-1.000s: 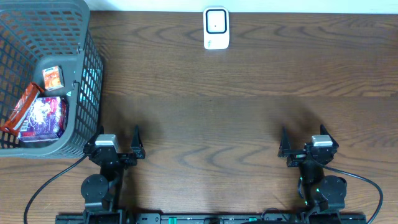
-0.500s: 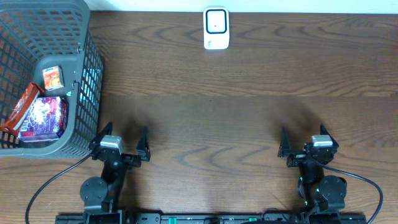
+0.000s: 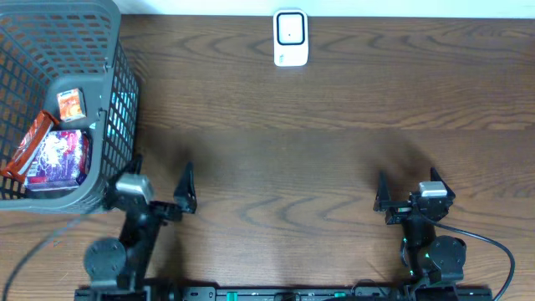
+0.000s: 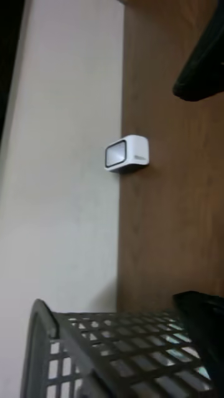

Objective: Scan the item barcode
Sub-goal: 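Move the left gripper up and into the grey basket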

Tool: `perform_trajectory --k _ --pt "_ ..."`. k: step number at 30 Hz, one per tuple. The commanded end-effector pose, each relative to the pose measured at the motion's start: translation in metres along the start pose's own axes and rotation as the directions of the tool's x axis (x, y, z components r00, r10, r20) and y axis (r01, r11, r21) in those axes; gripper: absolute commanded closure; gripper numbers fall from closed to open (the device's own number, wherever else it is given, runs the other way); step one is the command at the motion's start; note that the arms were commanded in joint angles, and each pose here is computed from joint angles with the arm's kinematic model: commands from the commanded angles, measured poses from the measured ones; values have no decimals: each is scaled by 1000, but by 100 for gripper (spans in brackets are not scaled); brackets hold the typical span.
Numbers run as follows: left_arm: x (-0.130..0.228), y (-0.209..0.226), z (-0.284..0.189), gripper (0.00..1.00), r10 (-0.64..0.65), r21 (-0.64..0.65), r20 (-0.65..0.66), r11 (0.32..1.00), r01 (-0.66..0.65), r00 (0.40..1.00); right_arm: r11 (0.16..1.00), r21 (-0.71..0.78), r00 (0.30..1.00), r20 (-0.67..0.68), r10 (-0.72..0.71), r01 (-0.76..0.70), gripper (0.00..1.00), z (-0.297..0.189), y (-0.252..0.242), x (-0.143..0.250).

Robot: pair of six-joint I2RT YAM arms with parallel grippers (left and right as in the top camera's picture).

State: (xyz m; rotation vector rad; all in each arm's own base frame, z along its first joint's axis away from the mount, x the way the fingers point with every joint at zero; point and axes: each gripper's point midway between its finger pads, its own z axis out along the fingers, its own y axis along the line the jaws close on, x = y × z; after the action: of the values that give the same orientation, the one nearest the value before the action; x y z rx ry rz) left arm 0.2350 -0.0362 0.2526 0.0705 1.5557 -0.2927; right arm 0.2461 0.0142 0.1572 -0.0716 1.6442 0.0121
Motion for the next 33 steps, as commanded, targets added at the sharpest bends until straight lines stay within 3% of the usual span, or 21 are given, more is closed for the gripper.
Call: perform_trajectory --k 1,6,12,16,19,21,25,33 --pt "-45 -4 11 2 -25 -6 -73 1000 25 997 1000 16 1000 2 -8 8 1 0 -3 0" --pt "-89 -34 23 2 -6 162 -36 987 12 999 1000 16 1000 2 -8 8 1 0 -3 0" --pt "-106 -36 31 2 -22 171 -20 985 25 1000 1000 16 1000 2 -8 8 1 0 -3 0" --pt "-119 -34 42 2 -66 151 -105 985 81 992 1000 16 1000 2 -8 8 1 0 -3 0" --pt "-127 -20 54 2 -109 49 -225 991 123 968 1000 16 1000 2 -8 8 1 0 -3 0" --pt "-131 -9 60 2 -109 -22 -303 994 107 947 1000 16 1000 2 -8 8 1 0 -3 0" --pt "-139 -8 69 2 -60 -18 -439 998 58 897 1000 16 1000 2 -8 8 1 0 -3 0" --pt "-147 -9 80 2 -44 6 -462 999 53 886 1000 16 1000 2 -8 8 1 0 -3 0"
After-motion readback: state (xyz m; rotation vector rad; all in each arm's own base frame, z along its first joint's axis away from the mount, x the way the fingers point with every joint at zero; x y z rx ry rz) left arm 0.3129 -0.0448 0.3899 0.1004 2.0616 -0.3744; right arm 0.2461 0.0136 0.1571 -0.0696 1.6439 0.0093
